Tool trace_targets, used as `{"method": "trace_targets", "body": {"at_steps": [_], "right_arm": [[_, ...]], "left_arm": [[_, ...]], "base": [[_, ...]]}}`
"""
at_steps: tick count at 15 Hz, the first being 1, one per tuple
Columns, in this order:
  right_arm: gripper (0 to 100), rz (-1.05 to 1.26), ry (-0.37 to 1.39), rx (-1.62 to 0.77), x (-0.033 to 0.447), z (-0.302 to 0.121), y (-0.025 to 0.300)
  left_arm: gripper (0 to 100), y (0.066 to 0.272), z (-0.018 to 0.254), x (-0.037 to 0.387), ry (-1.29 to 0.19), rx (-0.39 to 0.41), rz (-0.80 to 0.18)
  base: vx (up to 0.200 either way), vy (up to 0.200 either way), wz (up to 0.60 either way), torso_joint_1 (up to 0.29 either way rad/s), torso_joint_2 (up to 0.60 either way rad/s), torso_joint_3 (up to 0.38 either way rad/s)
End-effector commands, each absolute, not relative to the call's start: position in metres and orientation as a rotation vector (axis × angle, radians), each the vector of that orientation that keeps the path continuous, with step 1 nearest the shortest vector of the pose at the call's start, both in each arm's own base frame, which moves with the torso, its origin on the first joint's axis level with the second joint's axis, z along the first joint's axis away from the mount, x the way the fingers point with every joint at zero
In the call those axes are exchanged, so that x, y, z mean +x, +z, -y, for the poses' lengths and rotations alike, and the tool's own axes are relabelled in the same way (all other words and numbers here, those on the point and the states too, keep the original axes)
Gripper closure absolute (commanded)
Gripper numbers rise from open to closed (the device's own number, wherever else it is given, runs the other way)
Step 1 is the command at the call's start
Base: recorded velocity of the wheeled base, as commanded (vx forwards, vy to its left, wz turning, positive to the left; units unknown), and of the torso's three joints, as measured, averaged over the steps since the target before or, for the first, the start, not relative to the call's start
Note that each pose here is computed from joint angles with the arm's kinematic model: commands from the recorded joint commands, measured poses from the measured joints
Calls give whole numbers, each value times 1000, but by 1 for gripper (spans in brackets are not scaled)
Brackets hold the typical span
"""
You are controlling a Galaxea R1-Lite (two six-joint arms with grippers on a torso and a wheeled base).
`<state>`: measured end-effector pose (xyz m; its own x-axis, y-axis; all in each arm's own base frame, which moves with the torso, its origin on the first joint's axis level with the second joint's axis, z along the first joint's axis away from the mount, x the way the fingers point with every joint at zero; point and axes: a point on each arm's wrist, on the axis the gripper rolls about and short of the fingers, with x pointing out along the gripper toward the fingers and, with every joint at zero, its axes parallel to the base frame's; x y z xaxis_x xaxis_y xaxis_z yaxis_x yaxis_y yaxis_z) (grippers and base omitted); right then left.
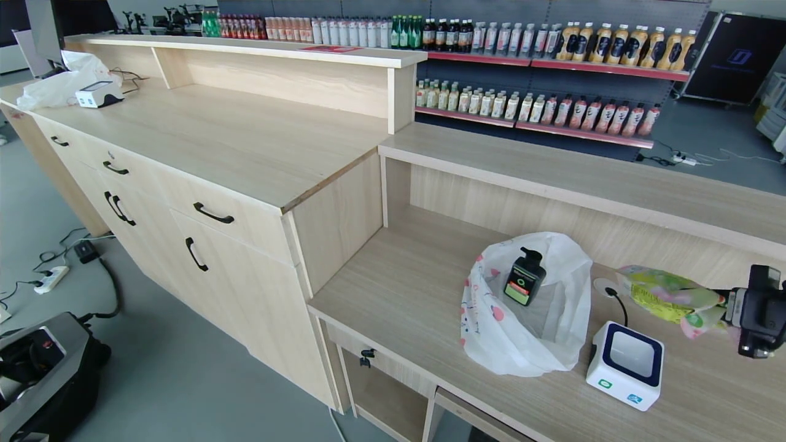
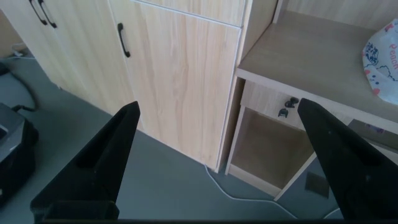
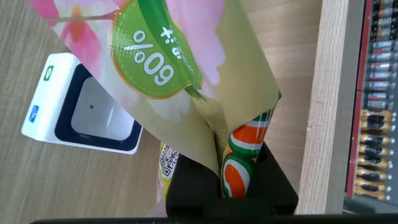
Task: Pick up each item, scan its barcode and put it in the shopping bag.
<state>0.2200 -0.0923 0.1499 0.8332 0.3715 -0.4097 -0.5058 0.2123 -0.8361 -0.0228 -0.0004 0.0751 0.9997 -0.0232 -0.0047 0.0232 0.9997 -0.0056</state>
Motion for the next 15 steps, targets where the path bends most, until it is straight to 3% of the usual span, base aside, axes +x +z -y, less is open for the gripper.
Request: {"method": "trace_targets", "body": {"at_steps": [1, 5, 8, 10, 15], "right_arm": [[100, -169, 444, -978, 175, 60, 190], [100, -235, 382, -756, 170, 49, 189], [100, -201, 400, -663, 174, 40, 185], [100, -229, 470, -489, 182, 23, 182], [100, -331, 489, -363, 216, 21, 162]], "left_arm": [[0, 75, 0, -23, -23, -6, -6], [0, 75, 0, -23, -23, -6, -6], [0, 75, 0, -23, -23, -6, -6], [0, 75, 0, -23, -23, -6, -6], [0, 75, 0, -23, -23, -6, -6]], "base": [[0, 0, 0, 0, 0, 0], [0, 0, 0, 0, 0, 0], [0, 0, 600, 9, 2, 1], [0, 0, 0, 0, 0, 0], [0, 0, 0, 0, 0, 0]]}}
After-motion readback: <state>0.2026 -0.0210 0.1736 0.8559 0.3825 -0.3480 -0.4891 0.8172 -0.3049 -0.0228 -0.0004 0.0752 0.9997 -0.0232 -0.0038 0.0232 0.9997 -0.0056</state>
